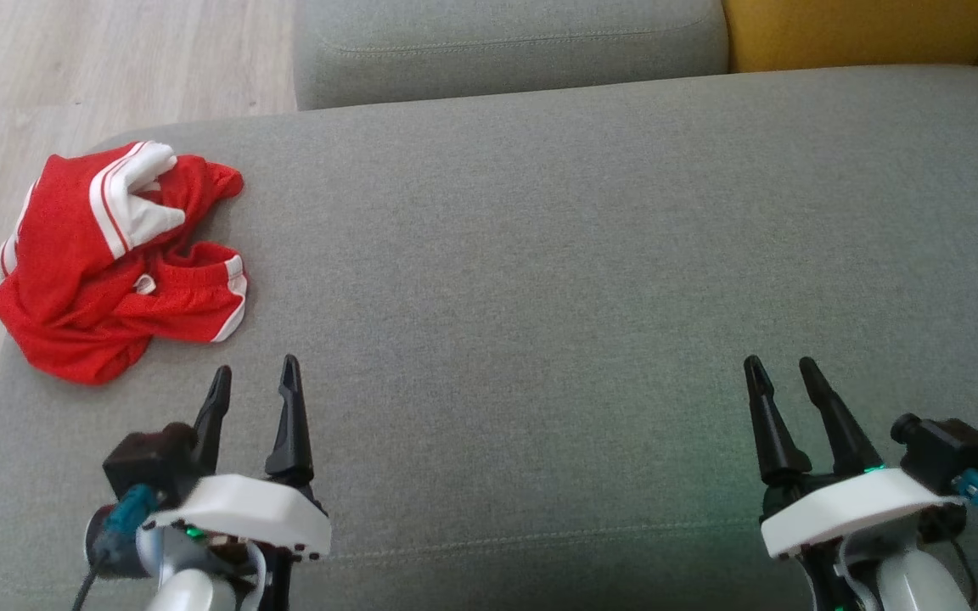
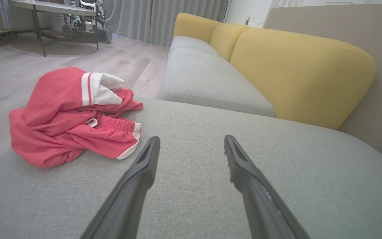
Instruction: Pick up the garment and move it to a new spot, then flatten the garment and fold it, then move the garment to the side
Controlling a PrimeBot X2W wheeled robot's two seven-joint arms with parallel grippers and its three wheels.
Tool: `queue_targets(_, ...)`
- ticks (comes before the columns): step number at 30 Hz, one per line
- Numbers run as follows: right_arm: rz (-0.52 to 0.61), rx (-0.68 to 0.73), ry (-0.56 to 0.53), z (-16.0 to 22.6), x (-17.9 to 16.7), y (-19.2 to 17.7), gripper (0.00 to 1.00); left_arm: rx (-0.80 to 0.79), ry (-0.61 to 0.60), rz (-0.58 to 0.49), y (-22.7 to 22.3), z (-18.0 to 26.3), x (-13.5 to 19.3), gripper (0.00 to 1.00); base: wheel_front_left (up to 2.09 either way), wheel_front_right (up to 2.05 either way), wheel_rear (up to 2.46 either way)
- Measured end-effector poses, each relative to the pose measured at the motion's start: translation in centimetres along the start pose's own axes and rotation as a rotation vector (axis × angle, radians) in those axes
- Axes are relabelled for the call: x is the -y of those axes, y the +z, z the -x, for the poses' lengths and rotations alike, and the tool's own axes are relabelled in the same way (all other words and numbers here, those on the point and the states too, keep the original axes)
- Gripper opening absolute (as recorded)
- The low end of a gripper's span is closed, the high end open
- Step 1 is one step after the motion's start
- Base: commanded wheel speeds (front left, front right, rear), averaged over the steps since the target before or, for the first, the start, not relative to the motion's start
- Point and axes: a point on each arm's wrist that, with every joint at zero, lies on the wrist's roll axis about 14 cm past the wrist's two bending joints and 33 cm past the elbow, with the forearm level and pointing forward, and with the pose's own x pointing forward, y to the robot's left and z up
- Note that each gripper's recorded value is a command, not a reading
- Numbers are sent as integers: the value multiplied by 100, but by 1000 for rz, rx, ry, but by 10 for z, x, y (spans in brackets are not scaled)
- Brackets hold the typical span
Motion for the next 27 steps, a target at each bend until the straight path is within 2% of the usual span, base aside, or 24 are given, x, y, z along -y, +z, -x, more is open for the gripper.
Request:
queue_targets(13,198,60,-6,-3,7,18,100,81,-23,-142,11,2,9,100,0,0,0)
queue_targets(27,374,77,37,-3,-2,20,100,178,-73,-280,24,7,21,100,0,0,0)
